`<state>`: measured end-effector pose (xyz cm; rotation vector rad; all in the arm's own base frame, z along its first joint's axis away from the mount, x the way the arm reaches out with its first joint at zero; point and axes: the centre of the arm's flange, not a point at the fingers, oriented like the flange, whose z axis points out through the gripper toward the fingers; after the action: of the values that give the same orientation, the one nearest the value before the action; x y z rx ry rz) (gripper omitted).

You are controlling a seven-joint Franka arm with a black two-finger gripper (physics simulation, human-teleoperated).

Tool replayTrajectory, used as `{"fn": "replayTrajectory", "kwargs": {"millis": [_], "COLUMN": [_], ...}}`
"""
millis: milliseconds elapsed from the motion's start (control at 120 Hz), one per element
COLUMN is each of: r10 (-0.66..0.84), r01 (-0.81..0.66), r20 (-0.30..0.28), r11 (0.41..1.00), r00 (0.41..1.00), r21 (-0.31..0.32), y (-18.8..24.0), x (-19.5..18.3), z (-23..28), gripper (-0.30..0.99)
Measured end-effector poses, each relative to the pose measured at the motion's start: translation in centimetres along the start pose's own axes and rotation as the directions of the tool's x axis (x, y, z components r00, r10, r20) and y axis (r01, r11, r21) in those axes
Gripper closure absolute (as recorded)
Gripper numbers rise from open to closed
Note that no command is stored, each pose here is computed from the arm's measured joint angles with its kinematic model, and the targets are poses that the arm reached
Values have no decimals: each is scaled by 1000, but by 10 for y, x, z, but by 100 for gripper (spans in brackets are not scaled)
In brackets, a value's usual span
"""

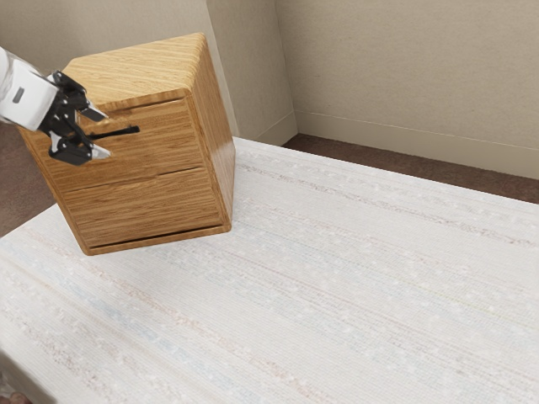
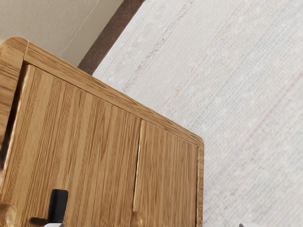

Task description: Pull the drawer handle with one arm to open the drawer

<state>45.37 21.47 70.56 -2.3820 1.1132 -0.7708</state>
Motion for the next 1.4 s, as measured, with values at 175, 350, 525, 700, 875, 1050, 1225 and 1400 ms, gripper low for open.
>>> {"fn": "replayTrajectory", "kwargs": {"millis": [175, 350, 525, 700, 875, 1050, 1225, 1400], "r10": [-38, -88, -67, -47, -44, -46, -44, -42], "r01": [39, 98, 82, 57, 54, 52, 44, 38], "r20": [20, 77, 113, 111, 117, 115, 105, 117], "r11": [997, 986, 987, 994, 995, 997, 999, 998], "r00": [999, 993, 991, 993, 992, 992, 994, 992], "r21": [-70, -137, -136, -91, -82, -49, 4, 44], "y": [8, 6, -9, -23, -27, -32, -38, -43], "x": [-8, -32, -31, -22, -24, -27, -26, -33], "z": [-14, 26, 41, 36, 59, 69, 60, 46], "gripper": [10, 5, 4, 3, 3, 9, 25, 32]}}
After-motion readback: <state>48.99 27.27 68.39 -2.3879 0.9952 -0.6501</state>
